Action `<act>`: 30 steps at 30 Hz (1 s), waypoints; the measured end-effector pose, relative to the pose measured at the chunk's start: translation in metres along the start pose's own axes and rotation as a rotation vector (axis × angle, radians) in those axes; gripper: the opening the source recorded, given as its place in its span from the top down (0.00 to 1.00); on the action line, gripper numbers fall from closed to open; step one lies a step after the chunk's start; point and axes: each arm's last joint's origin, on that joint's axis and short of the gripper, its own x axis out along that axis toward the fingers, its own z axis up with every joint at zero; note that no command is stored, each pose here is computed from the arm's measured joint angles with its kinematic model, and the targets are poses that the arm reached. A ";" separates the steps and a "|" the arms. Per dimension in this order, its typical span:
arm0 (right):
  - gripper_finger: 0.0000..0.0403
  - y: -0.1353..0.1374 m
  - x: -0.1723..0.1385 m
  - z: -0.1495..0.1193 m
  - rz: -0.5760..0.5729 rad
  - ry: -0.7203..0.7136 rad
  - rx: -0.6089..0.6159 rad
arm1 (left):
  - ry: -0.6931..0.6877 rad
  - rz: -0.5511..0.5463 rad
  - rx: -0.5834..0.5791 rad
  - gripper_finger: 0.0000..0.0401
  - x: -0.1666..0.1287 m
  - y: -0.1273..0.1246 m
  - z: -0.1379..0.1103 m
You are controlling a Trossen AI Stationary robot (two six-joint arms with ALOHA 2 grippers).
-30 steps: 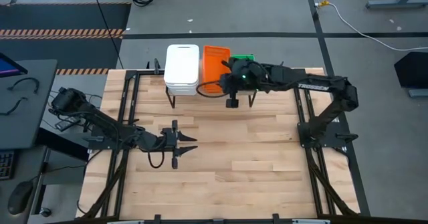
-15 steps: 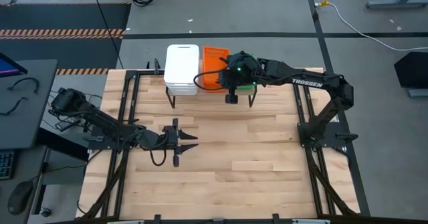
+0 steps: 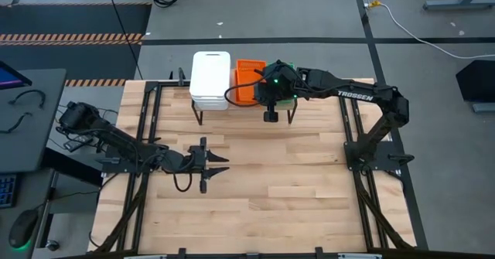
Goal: Stack baskets on shelf by color
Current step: Stack the orange bin on top of the orange bins on the shelf
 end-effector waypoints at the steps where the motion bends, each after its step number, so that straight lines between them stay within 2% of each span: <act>1: 0.97 0.000 0.000 0.000 0.000 0.000 0.000 | -0.001 0.000 0.000 0.70 0.000 0.000 0.000; 9: 0.96 -0.001 0.000 0.002 -0.011 -0.023 0.001 | -0.001 0.000 0.001 0.70 0.000 0.000 0.000; 20: 0.88 -0.002 0.000 0.004 -0.022 -0.043 0.003 | -0.002 0.000 0.001 0.70 0.000 0.000 0.000; 30: 0.87 -0.004 0.006 -0.003 -0.030 -0.034 0.004 | -0.002 -0.001 0.001 0.70 0.000 0.000 0.000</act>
